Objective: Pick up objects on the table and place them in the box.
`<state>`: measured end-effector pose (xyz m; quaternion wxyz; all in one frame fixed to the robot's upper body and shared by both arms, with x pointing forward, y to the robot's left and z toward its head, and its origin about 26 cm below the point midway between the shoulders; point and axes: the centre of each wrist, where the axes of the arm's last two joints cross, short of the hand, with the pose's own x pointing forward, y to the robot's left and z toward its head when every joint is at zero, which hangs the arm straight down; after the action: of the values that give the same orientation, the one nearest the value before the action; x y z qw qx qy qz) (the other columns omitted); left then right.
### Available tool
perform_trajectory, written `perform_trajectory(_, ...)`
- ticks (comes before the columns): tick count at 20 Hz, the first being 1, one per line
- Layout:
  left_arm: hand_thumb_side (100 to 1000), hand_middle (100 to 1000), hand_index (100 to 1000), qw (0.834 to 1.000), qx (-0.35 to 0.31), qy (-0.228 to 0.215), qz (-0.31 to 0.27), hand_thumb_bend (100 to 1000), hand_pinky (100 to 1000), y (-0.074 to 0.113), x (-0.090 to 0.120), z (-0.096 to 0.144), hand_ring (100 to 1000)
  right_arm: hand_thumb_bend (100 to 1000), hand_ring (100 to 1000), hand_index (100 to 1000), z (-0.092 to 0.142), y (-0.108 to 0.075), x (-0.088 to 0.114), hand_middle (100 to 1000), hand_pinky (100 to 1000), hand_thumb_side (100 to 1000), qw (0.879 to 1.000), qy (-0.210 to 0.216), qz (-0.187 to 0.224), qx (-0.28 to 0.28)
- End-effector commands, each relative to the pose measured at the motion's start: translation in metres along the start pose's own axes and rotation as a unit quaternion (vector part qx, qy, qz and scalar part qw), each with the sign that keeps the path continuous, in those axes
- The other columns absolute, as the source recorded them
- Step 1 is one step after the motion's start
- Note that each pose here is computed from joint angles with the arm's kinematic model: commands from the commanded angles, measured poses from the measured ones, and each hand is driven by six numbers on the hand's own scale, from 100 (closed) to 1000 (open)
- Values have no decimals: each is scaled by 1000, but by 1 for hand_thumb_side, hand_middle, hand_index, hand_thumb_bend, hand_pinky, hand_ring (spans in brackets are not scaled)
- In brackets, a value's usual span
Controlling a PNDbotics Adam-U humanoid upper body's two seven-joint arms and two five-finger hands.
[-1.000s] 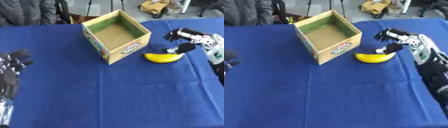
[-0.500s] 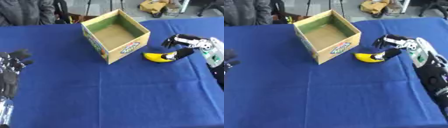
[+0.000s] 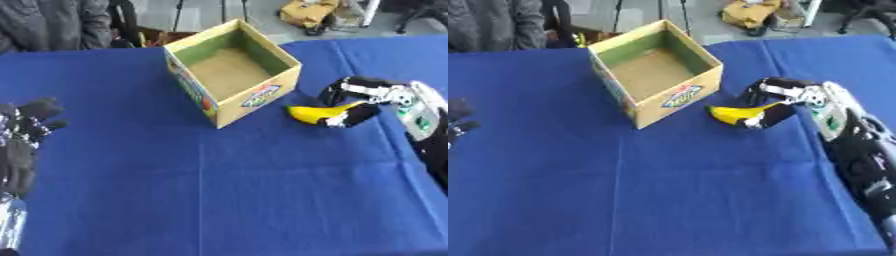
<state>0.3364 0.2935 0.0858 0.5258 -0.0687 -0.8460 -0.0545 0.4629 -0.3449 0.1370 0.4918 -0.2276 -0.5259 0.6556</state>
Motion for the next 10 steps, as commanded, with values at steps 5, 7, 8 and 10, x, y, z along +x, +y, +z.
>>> perform_trajectory(5,1000,739,683,1000,-6,-12,-9,444,751,3,8,-5,790,398,726,821,1,-4,2,713,771,476,999,5,42,6)
perform_trajectory(7,1000,739,682,1000,-6,-12,-9,444,751,3,8,-5,790,389,724,820,0,-2,2,712,770,464,999,6,47,8)
perform_trajectory(8,1000,739,682,1000,-6,-12,-9,445,751,3,8,-5,790,387,723,820,0,-1,2,712,769,458,999,7,49,9)
perform_trajectory(10,1000,738,682,1000,-5,-12,-9,445,751,3,8,-5,789,384,722,819,0,0,1,711,768,451,998,8,54,10)
